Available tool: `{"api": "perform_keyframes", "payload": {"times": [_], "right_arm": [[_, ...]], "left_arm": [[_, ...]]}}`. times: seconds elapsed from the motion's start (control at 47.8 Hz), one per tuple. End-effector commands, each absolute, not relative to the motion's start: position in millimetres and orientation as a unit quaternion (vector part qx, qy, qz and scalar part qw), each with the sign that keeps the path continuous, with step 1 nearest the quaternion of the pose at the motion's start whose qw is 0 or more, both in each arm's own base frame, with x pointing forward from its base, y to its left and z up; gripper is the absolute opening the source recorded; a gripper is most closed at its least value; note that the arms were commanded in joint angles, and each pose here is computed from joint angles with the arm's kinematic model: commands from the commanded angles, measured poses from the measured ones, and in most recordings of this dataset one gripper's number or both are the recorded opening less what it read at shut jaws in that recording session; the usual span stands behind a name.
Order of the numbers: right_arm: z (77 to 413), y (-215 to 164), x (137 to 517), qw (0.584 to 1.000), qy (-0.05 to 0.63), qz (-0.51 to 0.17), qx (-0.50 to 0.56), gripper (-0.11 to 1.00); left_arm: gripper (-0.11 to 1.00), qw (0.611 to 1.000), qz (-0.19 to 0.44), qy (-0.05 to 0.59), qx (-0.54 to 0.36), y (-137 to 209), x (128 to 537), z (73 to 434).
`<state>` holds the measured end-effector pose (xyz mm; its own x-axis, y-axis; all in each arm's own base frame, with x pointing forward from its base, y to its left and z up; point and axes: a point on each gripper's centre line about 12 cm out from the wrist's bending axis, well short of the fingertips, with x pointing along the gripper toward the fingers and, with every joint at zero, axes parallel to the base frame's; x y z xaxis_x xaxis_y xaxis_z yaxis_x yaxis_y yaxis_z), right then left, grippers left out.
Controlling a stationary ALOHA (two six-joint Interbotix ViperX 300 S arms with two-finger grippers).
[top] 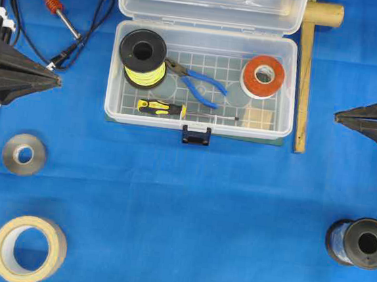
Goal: Pick the nipper from the toolbox among several items.
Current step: 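Move the right gripper over the toolbox toward the blue-handled pliers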
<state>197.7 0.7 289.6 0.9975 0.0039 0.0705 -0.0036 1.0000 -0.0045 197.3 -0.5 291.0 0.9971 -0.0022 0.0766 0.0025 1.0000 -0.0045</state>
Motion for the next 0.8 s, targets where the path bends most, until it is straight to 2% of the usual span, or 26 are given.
{"api": "perform_keyframes", "payload": {"times": [0.0,0.335,0.67,0.711,0.774], "right_arm": [[300,-1,201,0.999,-0.046,-0.002,0.002,0.00],[301,-31,238,0.994,0.085,-0.067,0.033,0.00],[274,-68,316,0.959,0.257,-0.109,0.050,0.01],[268,-75,326,0.953,0.277,-0.114,0.052,0.05],[259,-81,339,0.942,0.309,-0.118,0.054,0.18]], "left_arm": [[0.00,0.999,0.002,-0.043,-0.016,0,199,297],[0.00,0.999,0.002,-0.038,-0.016,0,200,295],[0.00,0.999,0.002,-0.038,-0.016,0,201,295],[0.00,0.999,0.002,-0.038,-0.016,0,201,295],[0.00,0.999,0.002,-0.038,-0.017,0,200,294]]}}
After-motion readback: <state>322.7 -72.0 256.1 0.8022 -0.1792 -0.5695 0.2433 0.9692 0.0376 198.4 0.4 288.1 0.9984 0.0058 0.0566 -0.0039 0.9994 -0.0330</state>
